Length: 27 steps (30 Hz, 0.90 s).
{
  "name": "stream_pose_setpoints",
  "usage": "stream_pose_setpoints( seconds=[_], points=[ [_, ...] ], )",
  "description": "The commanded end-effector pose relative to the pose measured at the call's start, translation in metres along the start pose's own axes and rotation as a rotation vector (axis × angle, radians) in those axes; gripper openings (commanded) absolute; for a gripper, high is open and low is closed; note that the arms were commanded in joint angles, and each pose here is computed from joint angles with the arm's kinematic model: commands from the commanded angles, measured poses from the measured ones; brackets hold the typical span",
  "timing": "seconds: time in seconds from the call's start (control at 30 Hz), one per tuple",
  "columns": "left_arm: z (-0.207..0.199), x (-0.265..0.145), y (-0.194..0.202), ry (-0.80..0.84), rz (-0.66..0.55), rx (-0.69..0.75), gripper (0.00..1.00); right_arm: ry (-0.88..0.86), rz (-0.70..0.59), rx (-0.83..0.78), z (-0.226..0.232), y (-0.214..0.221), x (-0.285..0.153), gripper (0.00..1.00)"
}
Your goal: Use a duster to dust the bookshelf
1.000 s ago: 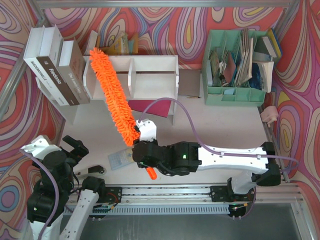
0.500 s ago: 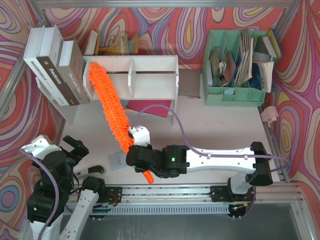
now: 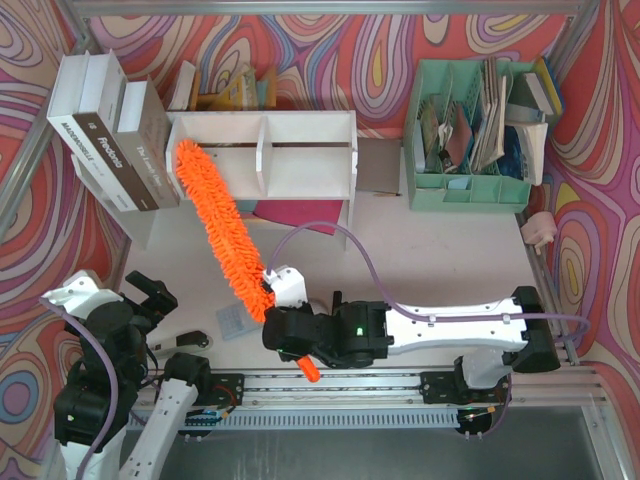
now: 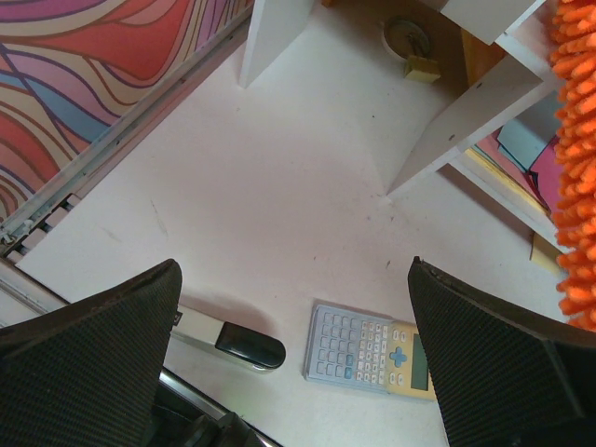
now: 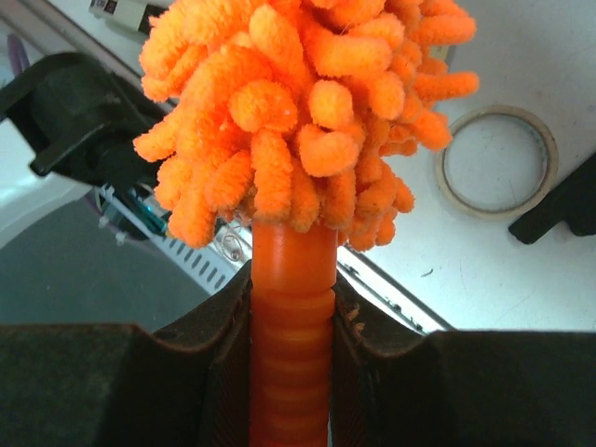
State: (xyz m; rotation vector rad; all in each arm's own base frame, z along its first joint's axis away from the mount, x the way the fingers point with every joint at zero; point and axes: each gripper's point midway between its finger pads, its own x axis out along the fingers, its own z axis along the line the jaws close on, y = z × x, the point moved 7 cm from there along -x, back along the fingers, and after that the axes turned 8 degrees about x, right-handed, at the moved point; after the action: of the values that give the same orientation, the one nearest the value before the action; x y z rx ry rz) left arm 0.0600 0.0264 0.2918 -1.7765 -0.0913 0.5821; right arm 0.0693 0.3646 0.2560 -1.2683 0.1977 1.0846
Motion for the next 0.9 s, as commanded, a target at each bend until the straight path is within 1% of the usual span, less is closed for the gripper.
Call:
stream_pose_setpoints(
  seconds=[0.0, 0.2, 0.37, 0.6, 0.87],
  points=[
    [-0.002, 0.003, 0.0, 0.002, -0.005, 0.011, 0.98, -0.049, 0.021, -0.067, 0.002, 0.01, -0.026, 0.0],
    [-0.002, 0.003, 0.001, 0.002, -0.002, 0.014, 0.98, 0.013, 0.063, -0.065, -0.017, 0.028, -0.041, 0.0],
    [-0.002, 0.004, 0.001, -0.001, 0.002, 0.017, 0.98, 0.061, 0.043, -0.031, -0.034, 0.032, -0.047, 0.0],
    [-0.003, 0.005, 0.001, -0.003, 0.01, 0.02, 0.98, 0.183, -0.054, 0.046, -0.048, 0.022, -0.047, 0.0],
    [-0.003, 0.006, 0.0, -0.008, 0.012, 0.022, 0.98, 0.141, -0.155, 0.074, -0.023, -0.012, -0.032, 0.0]
  ],
)
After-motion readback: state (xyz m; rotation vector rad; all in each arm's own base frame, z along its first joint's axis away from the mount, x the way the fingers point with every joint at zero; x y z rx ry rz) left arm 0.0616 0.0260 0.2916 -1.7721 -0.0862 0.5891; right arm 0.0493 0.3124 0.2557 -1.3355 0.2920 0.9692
